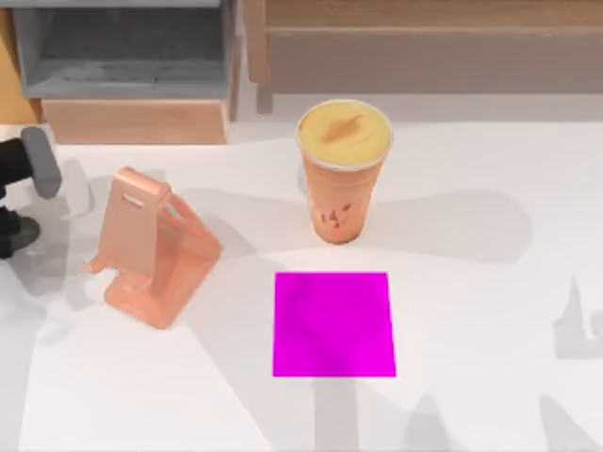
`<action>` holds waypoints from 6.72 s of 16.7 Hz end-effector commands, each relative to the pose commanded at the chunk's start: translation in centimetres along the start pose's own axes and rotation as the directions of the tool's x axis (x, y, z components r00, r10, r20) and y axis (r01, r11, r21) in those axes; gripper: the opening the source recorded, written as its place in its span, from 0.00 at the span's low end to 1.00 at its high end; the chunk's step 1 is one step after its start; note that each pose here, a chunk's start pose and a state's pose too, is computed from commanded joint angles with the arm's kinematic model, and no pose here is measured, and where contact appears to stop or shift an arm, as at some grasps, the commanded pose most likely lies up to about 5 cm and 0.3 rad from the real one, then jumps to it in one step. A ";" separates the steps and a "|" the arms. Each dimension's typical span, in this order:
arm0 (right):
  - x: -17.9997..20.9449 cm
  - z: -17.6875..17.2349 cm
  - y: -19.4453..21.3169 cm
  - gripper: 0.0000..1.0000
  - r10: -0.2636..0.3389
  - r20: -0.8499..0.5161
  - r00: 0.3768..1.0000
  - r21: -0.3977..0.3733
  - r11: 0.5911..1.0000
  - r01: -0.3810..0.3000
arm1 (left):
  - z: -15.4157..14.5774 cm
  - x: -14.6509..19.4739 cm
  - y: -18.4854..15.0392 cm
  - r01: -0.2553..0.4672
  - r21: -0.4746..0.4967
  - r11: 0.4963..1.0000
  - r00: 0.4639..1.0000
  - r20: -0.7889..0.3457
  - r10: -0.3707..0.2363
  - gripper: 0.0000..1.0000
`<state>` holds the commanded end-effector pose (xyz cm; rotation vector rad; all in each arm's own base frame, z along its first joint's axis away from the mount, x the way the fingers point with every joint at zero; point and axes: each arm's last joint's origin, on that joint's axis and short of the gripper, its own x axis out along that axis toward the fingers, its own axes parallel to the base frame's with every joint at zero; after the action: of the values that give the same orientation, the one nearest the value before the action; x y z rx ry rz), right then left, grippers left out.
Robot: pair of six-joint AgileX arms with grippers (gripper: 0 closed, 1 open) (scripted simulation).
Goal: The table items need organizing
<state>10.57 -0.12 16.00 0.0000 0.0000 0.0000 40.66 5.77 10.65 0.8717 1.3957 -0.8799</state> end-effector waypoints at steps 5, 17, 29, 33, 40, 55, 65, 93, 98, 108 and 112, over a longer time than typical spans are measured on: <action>0.0 0.0 0.0 1.00 0.000 0.000 1.000 0.000 1.000 0.000 | 0.1 -0.7 -0.1 -0.008 0.000 1.000 1.000 0.006 0.008 0.00; 0.0 0.0 0.0 1.00 0.000 0.000 1.000 0.000 1.000 0.000 | 0.1 -10.4 -0.1 -0.006 0.001 1.000 1.000 0.005 0.006 0.00; 0.0 0.0 0.0 1.00 0.000 0.000 1.000 0.000 1.000 0.000 | 8.0 -18.8 -6.3 -0.298 0.456 0.839 0.947 0.254 0.198 0.00; 0.0 0.0 0.0 1.00 0.000 0.000 1.000 0.000 1.000 0.000 | 14.6 -21.2 -14.1 -0.413 0.786 0.461 0.908 0.397 0.136 0.00; 0.0 0.0 0.0 1.00 0.000 0.000 1.000 0.000 1.000 0.000 | 24.2 -12.5 -23.7 -0.199 0.955 -0.221 0.980 0.195 -0.041 0.00; 0.0 0.0 0.0 1.00 0.000 0.000 1.000 0.000 1.000 0.000 | 27.8 -3.0 -25.6 0.017 0.890 -0.455 1.000 -0.011 0.016 0.00; 0.0 0.0 0.0 1.00 0.000 0.000 1.000 0.000 1.000 0.000 | 27.9 -2.6 -25.7 0.017 0.889 -0.457 1.000 -0.010 0.018 0.38; 0.0 0.0 0.0 1.00 0.000 0.000 1.000 0.000 1.000 0.000 | 25.5 -12.4 -28.2 -0.244 0.949 -0.198 0.945 0.279 0.172 1.00; 0.0 0.0 0.0 1.00 0.000 0.000 1.000 0.000 1.000 0.000 | 19.4 -16.0 -24.2 -0.403 0.879 0.257 0.902 0.334 0.272 1.00; 0.0 0.0 0.0 1.00 0.000 0.000 1.000 0.000 1.000 0.000 | -4.5 -10.2 -11.8 -0.178 -0.265 0.948 0.982 0.011 0.187 1.00; 0.0 0.0 0.0 1.00 0.000 0.000 1.000 0.000 1.000 0.000 | -10.6 -7.3 -12.3 -0.045 -0.599 0.800 0.999 -0.005 0.052 1.00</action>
<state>10.57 -0.12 16.00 0.0000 0.0000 0.0000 25.05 9.98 18.08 0.4044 1.5090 -0.3501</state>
